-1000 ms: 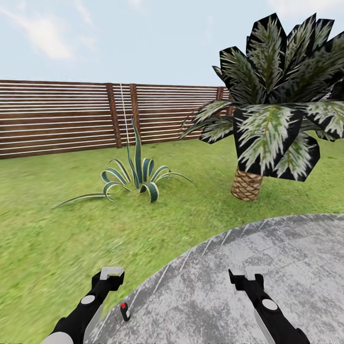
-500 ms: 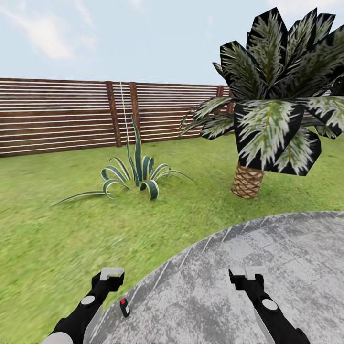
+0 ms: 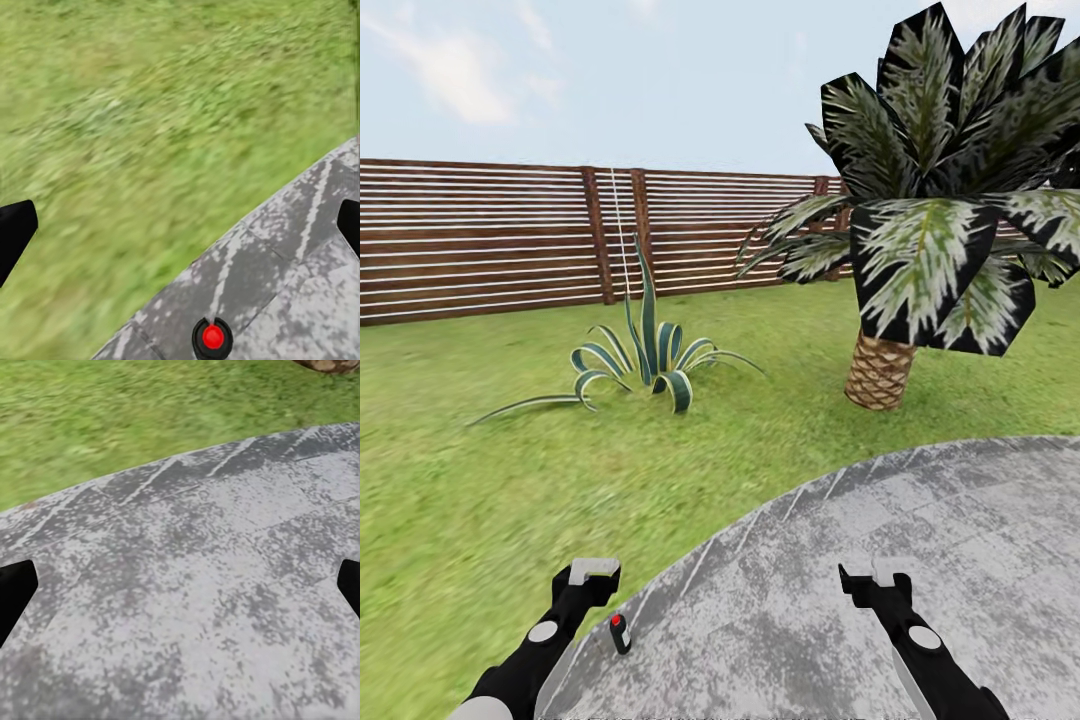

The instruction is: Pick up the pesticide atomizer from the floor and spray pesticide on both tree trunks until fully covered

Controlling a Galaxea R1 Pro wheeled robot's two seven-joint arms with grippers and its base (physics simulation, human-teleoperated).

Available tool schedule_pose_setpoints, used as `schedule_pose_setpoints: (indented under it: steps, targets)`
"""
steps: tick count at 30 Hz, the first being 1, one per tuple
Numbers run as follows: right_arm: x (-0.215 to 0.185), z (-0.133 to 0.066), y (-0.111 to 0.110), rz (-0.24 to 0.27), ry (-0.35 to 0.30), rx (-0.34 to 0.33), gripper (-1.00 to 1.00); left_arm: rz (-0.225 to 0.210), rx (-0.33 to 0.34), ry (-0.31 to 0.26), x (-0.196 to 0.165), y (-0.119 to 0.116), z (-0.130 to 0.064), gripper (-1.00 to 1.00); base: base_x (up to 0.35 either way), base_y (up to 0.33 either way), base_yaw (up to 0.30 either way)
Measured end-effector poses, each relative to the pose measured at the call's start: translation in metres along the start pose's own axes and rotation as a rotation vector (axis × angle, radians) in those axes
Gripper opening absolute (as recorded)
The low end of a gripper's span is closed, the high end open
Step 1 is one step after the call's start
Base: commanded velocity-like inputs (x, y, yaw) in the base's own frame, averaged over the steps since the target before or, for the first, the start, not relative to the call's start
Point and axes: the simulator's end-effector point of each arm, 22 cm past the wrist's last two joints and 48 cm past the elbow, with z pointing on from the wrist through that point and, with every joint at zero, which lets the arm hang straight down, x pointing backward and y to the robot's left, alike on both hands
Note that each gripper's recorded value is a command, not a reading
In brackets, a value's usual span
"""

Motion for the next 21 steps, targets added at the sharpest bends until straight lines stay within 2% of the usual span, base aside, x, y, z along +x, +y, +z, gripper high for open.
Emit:
schedule_pose_setpoints:
  steps: [2, 6, 14, 21]
  targets:
    - [0.006, 0.001, 0.000, 0.000, 0.002, 0.000, 1.00, 0.000, 0.000, -0.022, 0.001, 0.000, 0.001, 1.00, 0.000, 0.000, 0.000]
    - [0.018, 0.005, 0.001, 0.001, 0.008, 0.001, 1.00, 0.000, 0.000, -0.028, 0.011, -0.001, 0.004, 1.00, 0.000, 0.000, 0.000]
    - [0.042, 0.011, 0.004, -0.001, 0.020, -0.001, 1.00, 0.001, 0.001, -0.019, 0.035, -0.003, 0.011, 1.00, 0.000, 0.000, 0.000]
    - [0.065, 0.016, 0.006, -0.004, 0.060, -0.004, 1.00, 0.002, 0.003, 0.020, 0.058, -0.004, 0.016, 1.00, 0.000, 0.000, 0.000]
